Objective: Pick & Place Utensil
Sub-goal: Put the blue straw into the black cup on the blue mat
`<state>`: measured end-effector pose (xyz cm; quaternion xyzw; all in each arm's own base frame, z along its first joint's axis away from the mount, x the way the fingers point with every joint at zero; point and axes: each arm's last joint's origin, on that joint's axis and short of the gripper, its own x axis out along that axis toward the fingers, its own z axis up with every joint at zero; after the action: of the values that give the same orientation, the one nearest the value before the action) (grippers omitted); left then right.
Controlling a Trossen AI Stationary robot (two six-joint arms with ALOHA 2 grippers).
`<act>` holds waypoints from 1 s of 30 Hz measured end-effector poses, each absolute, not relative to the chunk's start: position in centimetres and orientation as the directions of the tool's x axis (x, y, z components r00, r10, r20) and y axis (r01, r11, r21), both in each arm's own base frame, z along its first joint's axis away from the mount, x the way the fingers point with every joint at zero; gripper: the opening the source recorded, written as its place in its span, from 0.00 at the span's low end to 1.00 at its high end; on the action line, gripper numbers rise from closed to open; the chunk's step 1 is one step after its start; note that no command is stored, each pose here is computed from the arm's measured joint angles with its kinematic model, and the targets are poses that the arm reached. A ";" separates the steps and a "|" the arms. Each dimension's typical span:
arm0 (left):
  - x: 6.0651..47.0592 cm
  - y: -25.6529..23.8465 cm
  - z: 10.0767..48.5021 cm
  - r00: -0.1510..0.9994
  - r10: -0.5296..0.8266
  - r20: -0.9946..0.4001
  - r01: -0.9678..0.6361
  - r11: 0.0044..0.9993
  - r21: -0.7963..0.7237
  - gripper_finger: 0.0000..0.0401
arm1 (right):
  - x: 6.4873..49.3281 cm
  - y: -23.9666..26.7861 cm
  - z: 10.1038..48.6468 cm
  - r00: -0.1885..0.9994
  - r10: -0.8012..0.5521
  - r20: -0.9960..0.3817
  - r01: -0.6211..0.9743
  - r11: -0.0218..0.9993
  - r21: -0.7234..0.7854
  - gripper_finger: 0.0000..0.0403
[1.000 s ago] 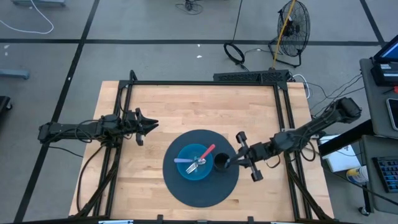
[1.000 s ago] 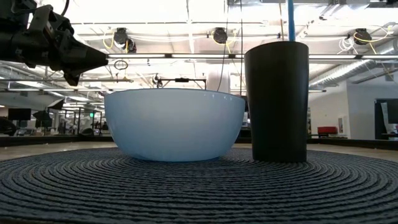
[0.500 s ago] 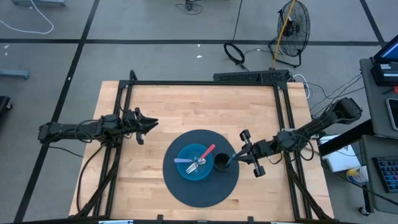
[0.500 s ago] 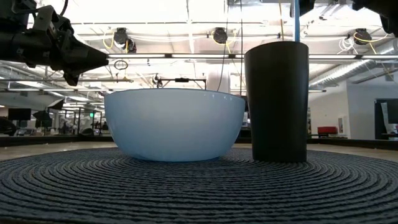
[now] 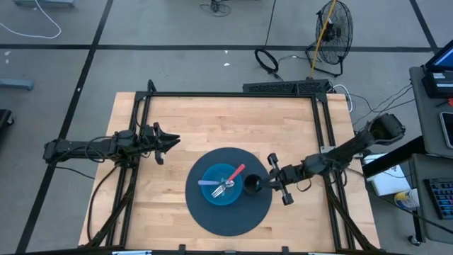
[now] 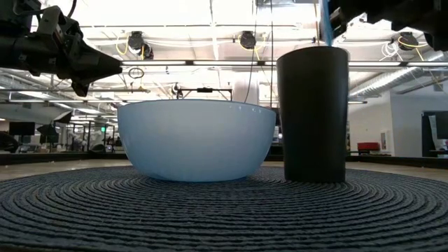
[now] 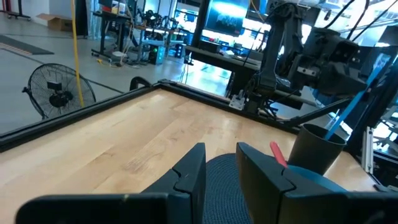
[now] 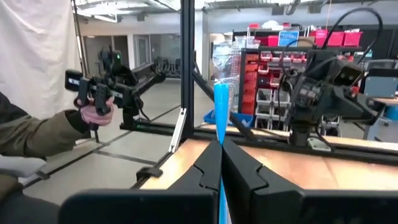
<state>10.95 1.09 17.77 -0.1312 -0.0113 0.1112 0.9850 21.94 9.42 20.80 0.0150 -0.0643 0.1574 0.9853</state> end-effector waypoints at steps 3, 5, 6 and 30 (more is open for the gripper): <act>11.0 1.1 17.8 0.975 0.222 -0.007 -0.216 0.941 -0.261 0.23 | 22.2 9.5 20.3 0.944 0.308 0.119 -0.311 0.951 0.004 0.00; 11.0 1.1 17.8 0.975 0.222 -0.007 -0.216 0.941 -0.261 0.23 | 22.4 9.6 20.0 0.945 0.308 0.106 -0.309 0.951 -0.005 0.00; 11.0 1.1 17.8 0.975 0.222 -0.007 -0.216 0.941 -0.261 0.23 | 22.5 9.6 19.8 0.946 0.309 0.095 -0.310 0.951 -0.007 0.00; 10.9 1.1 17.7 0.971 0.238 -0.010 -0.233 0.937 -0.260 0.23 | 22.9 7.7 20.6 0.944 0.294 0.146 -0.293 0.956 -0.029 0.00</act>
<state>10.94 1.14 17.73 -0.1307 -0.0109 0.1197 0.9841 22.86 7.67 20.64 -0.0033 -0.0745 0.1491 0.9860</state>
